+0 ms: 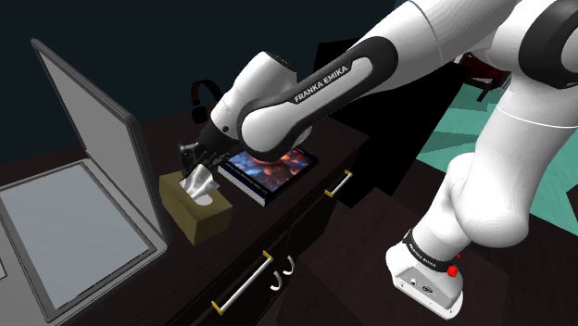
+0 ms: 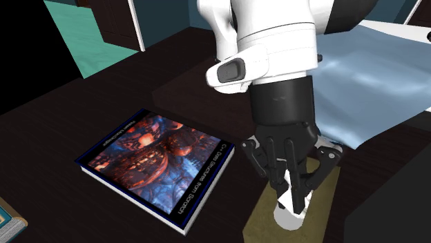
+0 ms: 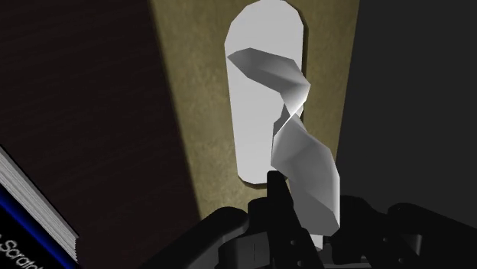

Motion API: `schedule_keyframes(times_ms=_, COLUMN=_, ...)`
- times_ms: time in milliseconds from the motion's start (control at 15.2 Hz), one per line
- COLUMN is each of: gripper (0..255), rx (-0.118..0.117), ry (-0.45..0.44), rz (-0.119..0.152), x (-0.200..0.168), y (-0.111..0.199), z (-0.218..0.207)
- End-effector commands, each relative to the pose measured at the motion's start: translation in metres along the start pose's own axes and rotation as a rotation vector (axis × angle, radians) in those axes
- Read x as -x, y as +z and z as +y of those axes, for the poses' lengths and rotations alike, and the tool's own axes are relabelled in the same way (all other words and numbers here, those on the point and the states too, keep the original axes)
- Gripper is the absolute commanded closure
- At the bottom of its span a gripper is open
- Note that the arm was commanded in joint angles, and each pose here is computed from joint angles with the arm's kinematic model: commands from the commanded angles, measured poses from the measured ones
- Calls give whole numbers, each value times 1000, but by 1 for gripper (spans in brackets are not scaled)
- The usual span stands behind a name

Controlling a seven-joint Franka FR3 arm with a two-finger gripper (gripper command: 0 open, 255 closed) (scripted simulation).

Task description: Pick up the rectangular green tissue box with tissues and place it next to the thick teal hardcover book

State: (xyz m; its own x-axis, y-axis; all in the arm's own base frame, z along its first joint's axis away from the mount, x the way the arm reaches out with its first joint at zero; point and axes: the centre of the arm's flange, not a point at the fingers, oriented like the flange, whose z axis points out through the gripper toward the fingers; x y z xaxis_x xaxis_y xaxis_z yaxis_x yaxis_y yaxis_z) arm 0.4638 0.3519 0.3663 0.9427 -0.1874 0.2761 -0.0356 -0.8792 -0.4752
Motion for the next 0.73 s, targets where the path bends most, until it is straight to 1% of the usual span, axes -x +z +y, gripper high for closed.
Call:
schedule_keyframes(times_ms=0, gripper=255, rx=1, ry=0, rz=0, x=-3, y=-8, z=-5)
schedule_keyframes(times_ms=660, gripper=255, rx=1, ry=0, rz=0, x=-18, y=-53, z=-30)
